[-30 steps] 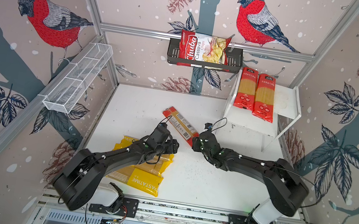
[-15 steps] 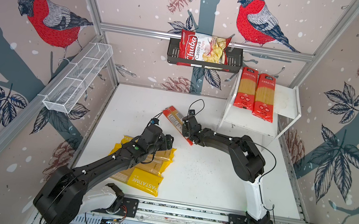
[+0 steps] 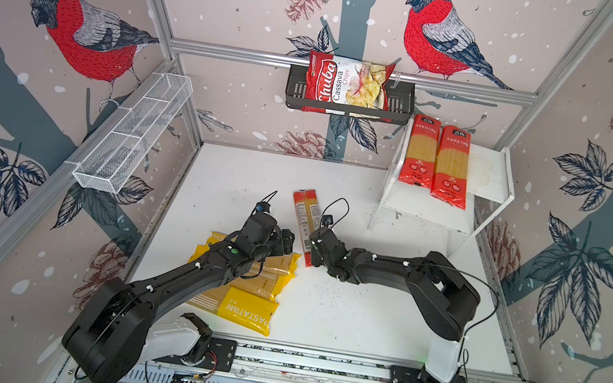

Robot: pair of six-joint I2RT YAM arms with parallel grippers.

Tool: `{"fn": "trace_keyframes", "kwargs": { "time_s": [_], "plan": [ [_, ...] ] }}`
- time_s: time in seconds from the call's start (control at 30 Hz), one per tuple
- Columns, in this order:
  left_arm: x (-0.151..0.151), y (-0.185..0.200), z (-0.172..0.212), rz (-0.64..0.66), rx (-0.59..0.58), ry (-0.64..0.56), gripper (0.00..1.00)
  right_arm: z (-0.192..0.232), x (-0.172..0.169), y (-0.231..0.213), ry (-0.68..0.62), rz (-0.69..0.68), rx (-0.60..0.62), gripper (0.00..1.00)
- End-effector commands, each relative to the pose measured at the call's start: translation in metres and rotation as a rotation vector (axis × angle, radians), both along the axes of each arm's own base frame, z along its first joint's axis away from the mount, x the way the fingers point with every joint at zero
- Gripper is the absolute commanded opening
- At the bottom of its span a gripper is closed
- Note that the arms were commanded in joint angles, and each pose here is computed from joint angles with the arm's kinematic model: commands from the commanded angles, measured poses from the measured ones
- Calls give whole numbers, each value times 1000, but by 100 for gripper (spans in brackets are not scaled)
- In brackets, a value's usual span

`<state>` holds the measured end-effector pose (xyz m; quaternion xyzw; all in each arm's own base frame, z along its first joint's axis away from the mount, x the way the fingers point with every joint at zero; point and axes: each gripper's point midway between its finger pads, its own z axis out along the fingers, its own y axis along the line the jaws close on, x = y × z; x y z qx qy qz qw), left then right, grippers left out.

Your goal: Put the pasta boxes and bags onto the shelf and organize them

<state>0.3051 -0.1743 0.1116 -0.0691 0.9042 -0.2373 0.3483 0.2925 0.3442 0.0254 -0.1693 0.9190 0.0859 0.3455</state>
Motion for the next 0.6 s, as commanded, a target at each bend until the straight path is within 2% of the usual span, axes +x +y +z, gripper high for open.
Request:
{"fn": "trace_keyframes", "kwargs": {
  "time_s": [0.0, 0.13, 0.23, 0.3, 0.43, 0.5, 0.57],
  "plan": [
    [5, -20, 5, -84, -55, -21, 79, -35, -63, -33, 206, 2, -109, 50],
    [5, -29, -6, -117, -75, 7, 78, -34, -96, -38, 251, 19, -90, 49],
    [9, -33, -6, -129, -74, 7, 78, -9, -97, -33, 230, 43, -16, 49],
    [12, -36, -6, -137, -72, 6, 78, 17, -91, -25, 220, 68, 85, 50],
    [21, -49, -10, -171, -76, 17, 76, 65, -64, -17, 223, 78, 338, 60],
    [24, -54, -15, -182, -77, 29, 75, 70, -48, -21, 249, 63, 420, 62],
    [25, -59, -22, -188, -70, 43, 73, 69, -35, -25, 261, 44, 463, 60]
  ]
}}
